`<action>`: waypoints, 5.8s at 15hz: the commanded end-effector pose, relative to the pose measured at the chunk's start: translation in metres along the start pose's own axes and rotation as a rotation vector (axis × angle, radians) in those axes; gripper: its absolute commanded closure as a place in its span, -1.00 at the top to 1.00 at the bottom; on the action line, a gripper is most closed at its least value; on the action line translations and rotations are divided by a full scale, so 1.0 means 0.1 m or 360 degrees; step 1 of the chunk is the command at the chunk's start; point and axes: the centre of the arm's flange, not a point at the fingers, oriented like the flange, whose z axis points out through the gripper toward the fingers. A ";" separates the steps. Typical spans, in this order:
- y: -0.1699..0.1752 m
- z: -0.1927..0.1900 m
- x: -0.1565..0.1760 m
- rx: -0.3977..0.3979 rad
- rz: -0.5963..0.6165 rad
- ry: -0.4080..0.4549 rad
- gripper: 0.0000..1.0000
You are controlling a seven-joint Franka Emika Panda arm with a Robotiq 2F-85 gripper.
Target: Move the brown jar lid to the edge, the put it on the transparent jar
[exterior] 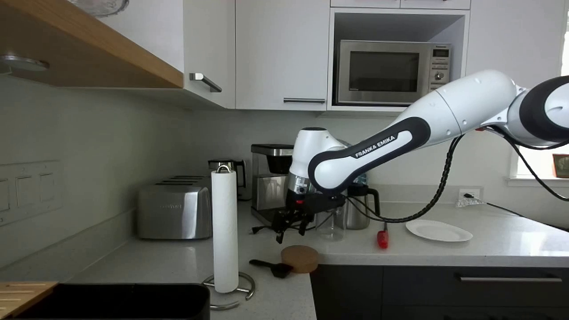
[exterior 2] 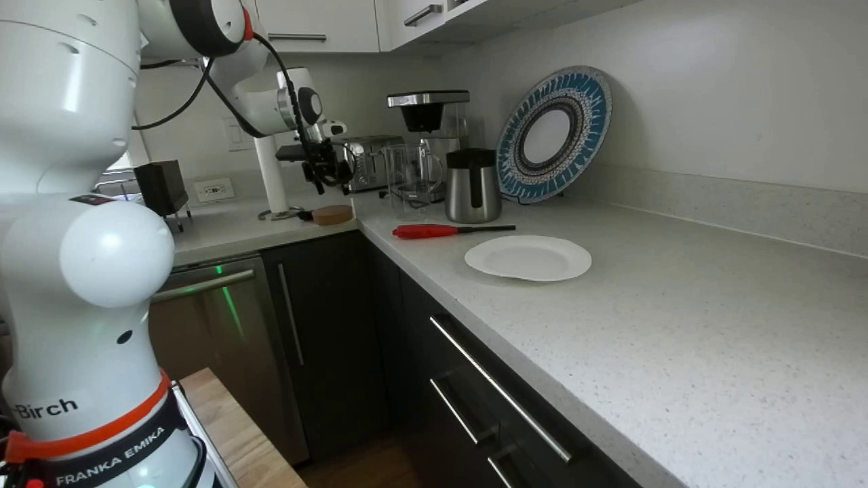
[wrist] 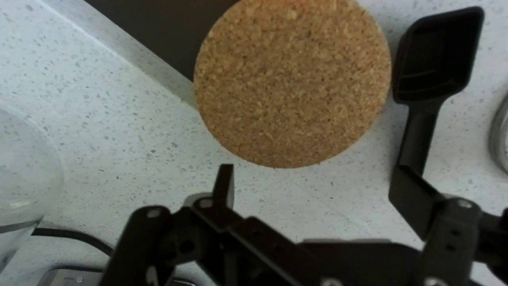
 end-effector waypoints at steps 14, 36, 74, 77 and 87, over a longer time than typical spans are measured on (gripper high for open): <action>-0.07 -2.04 -1.68 0.0136 -0.0126 -0.0331 1.00; 1.27 -1.62 -2.09 0.0400 0.0553 0.0018 1.00; 1.31 0.21 -1.96 0.1307 0.1250 0.0384 1.00; 1.27 0.41 -2.00 0.1321 0.1290 0.0397 1.00; 1.27 0.84 -1.91 0.1465 0.1423 0.0556 1.00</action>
